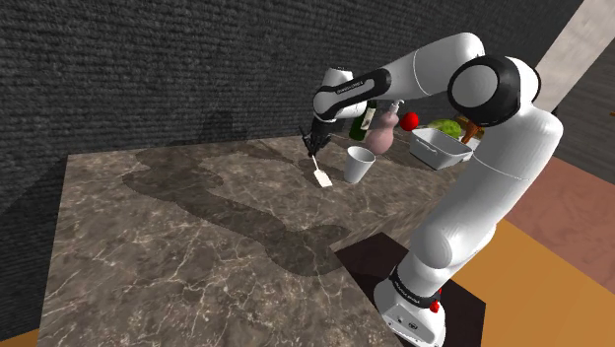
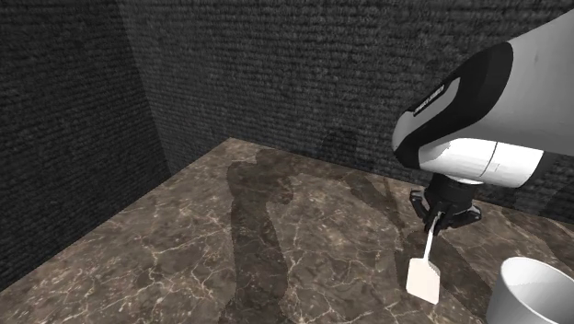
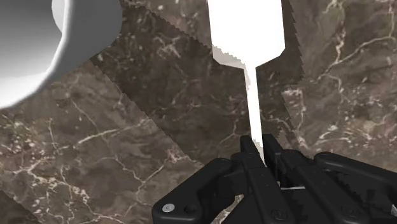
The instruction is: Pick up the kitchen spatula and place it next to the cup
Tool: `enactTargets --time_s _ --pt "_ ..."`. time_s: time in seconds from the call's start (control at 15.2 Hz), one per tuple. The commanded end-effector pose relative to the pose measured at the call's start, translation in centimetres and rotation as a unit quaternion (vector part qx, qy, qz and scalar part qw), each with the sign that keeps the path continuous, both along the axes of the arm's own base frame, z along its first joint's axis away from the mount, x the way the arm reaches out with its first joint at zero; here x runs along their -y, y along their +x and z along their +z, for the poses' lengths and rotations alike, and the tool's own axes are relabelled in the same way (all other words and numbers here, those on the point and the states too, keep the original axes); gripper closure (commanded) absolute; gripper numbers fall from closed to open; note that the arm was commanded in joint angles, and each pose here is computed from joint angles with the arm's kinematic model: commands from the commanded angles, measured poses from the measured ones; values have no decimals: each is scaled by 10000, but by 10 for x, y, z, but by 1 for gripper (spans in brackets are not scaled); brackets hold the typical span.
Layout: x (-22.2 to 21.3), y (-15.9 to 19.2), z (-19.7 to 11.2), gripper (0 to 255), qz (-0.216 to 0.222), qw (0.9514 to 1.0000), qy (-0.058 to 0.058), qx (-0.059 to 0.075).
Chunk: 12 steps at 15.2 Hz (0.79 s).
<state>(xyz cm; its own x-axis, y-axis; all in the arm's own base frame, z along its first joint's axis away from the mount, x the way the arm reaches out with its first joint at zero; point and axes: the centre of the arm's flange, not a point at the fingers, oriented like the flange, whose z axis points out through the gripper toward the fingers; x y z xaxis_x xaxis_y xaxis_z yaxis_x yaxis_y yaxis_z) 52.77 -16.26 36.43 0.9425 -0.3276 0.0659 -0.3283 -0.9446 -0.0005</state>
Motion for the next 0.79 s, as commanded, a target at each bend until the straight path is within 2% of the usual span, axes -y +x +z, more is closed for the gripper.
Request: enactTargets --time_s 0.0,0.33,0.73 --pt "0 -1 -10 255 0 10000 -1 2" --pt "0 -1 -40 255 0 10000 -1 2" --pt "0 -1 -40 255 0 10000 -1 2"
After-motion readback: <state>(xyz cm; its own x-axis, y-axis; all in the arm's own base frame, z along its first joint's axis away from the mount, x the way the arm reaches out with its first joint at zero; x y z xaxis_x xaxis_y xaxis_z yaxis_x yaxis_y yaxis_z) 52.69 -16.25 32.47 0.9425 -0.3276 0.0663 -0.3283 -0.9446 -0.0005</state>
